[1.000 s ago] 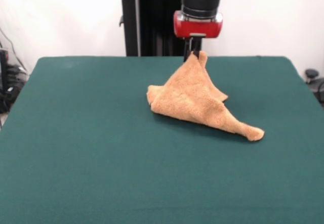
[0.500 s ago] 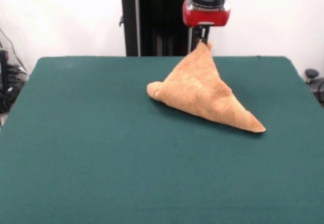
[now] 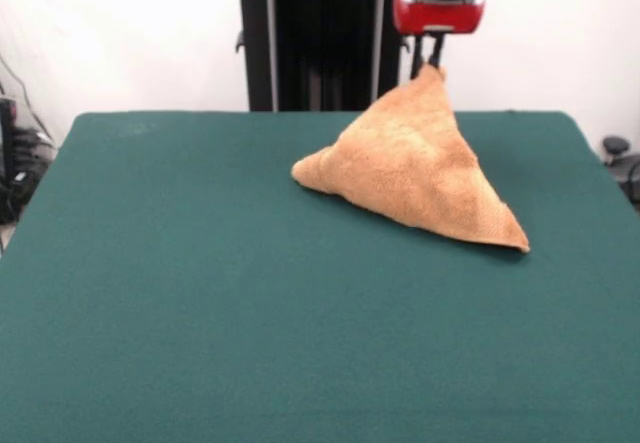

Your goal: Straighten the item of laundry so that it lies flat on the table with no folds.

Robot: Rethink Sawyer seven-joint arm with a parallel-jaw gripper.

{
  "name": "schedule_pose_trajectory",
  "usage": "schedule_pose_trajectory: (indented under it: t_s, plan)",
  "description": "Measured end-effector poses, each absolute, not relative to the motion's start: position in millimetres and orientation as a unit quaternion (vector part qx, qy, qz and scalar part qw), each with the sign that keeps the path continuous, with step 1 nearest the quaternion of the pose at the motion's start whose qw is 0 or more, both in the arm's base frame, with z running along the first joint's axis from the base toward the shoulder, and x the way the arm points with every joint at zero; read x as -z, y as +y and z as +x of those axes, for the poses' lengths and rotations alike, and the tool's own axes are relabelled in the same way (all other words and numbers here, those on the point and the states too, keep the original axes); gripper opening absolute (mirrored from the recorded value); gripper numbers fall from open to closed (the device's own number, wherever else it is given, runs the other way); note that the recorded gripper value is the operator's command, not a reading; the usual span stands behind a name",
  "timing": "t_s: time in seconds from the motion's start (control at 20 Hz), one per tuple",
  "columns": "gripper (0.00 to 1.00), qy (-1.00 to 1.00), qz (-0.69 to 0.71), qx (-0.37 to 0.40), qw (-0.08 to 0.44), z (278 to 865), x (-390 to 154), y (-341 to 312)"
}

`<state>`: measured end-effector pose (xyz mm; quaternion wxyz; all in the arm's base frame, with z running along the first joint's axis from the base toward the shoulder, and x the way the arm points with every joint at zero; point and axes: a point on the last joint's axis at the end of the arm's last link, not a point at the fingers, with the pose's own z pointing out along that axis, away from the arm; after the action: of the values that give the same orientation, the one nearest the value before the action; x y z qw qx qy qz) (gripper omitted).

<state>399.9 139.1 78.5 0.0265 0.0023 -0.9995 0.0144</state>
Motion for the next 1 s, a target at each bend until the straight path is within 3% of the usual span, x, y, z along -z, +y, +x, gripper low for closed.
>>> schedule_pose_trajectory:
  t_s: [1.0]
  plan:
    - [0.0, -0.997, -0.061, -0.023, 0.042, 346, -83, 202]
